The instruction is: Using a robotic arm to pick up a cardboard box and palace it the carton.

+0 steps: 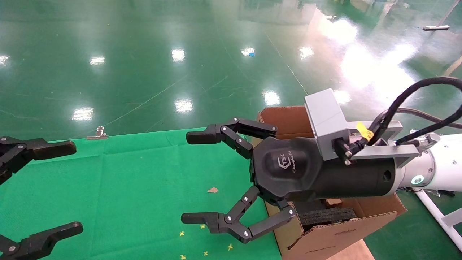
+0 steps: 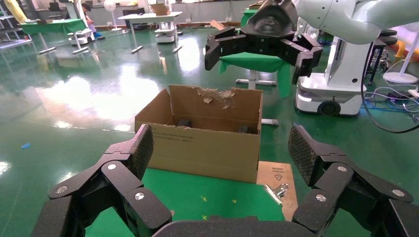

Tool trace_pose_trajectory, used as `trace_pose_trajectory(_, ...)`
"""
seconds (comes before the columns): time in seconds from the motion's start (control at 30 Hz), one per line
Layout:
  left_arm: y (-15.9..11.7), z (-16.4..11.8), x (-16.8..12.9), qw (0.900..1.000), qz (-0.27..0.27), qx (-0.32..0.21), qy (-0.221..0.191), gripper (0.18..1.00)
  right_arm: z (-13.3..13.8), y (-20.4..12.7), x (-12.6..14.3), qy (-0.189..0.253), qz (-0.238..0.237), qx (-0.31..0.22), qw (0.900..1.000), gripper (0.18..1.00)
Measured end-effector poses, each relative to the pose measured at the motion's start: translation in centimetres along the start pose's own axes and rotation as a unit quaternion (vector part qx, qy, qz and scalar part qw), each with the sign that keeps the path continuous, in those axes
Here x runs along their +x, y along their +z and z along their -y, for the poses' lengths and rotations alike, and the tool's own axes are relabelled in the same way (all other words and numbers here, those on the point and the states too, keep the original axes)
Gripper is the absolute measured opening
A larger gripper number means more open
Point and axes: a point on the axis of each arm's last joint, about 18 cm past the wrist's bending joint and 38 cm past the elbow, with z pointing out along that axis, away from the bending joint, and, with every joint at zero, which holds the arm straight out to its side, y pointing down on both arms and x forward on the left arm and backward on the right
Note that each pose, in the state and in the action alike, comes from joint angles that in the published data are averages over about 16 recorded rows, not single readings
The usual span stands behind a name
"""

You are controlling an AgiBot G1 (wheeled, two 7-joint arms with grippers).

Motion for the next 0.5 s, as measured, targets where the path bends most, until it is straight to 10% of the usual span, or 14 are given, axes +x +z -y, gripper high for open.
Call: trace_pose_trajectory(0.5,0.00,0.00,0.00,1.0000,0.000,0.000,0.000,1.001,-0.25,0.02,0.49,0.007,-0.006,-0.004,1.000,1.000)
